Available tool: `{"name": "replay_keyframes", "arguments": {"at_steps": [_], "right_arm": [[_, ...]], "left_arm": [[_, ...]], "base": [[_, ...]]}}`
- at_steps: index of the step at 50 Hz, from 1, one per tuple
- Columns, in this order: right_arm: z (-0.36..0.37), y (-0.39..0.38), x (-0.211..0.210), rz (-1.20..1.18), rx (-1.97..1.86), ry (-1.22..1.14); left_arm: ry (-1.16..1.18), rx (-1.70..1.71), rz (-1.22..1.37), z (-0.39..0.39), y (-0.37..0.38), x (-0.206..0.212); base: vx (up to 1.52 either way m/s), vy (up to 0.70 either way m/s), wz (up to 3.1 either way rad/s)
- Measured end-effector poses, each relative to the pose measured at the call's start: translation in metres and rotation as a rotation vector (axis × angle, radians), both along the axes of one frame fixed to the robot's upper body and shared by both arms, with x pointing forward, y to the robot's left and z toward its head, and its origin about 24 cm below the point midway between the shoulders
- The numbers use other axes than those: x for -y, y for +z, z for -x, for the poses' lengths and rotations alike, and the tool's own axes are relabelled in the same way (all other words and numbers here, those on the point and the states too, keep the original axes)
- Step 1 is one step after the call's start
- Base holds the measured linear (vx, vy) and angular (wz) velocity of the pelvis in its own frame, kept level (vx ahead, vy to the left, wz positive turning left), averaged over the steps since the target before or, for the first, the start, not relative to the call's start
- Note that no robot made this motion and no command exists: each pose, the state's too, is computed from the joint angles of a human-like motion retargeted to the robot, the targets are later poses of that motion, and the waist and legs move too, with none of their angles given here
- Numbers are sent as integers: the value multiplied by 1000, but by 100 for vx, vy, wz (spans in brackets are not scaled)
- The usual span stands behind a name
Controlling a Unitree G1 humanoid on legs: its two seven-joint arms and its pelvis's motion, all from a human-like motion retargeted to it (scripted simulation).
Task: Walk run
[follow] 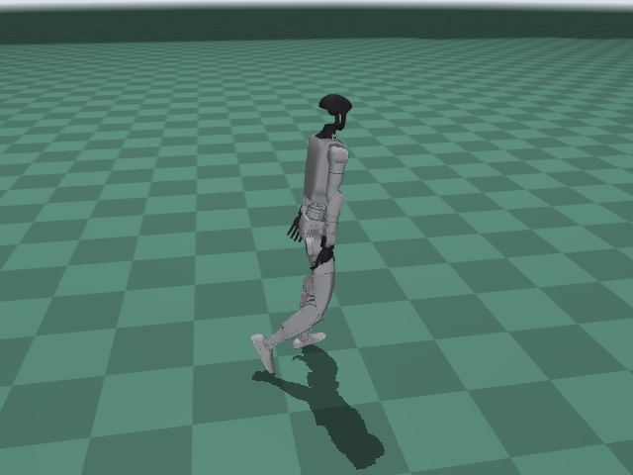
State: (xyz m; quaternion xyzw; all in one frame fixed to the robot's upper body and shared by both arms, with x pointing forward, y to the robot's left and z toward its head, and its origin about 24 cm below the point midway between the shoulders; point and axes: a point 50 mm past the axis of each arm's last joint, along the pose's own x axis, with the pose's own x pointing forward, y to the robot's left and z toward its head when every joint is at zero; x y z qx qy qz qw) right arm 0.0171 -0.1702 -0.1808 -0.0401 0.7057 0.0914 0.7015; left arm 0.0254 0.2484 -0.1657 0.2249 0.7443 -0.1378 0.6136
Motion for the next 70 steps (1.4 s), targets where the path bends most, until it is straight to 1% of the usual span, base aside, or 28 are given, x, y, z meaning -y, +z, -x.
{"name": "replay_keyframes", "arguments": {"at_steps": [4,9,13,16,20,23,27,30,36,42,48,52,57,61,65,70], "right_arm": [[21,0,-5,-21,-52,-53],[42,0,-11,-41,-108,-108],[48,1,-15,-59,-127,-130],[50,1,-14,-64,-130,-143],[44,0,-9,-46,-120,-152],[41,1,-8,-54,-127,-182],[32,1,-8,-64,-130,-208],[13,0,-2,-74,-79,-175],[-49,5,13,7,104,-50],[-105,17,20,7,272,6],[-129,24,14,-10,356,11],[-113,19,8,-40,308,5],[-64,6,1,-32,169,39],[-20,1,5,8,61,9],[-1,0,6,34,18,2],[20,0,4,11,-54,-100]], "left_arm": [[-59,111,-53,-32,6,-16],[-103,244,-51,-74,16,-26],[-110,361,-48,-99,24,-31],[-109,395,-44,-104,25,-29],[-83,350,-11,-85,17,-21],[-69,254,-8,-51,8,-17],[-23,118,14,1,-4,8],[-1,-7,58,27,-5,16],[16,-90,72,52,-6,28],[44,-143,93,65,-6,41],[22,-157,142,61,-7,48],[-23,-141,128,51,-7,41],[-1,-85,98,36,-7,32],[-2,-31,96,19,-7,26],[6,57,80,-7,-4,12],[-101,186,-2,-49,6,-11]], "base": [[49,-1,48],[67,-8,67],[62,-14,64],[75,-18,40],[75,-17,16],[95,-27,49],[82,-22,16],[62,-25,75],[54,-27,22],[57,-20,-30],[62,-9,-41],[77,-3,-28],[86,0,-71],[87,8,-23],[59,6,-51],[58,1,38]]}}
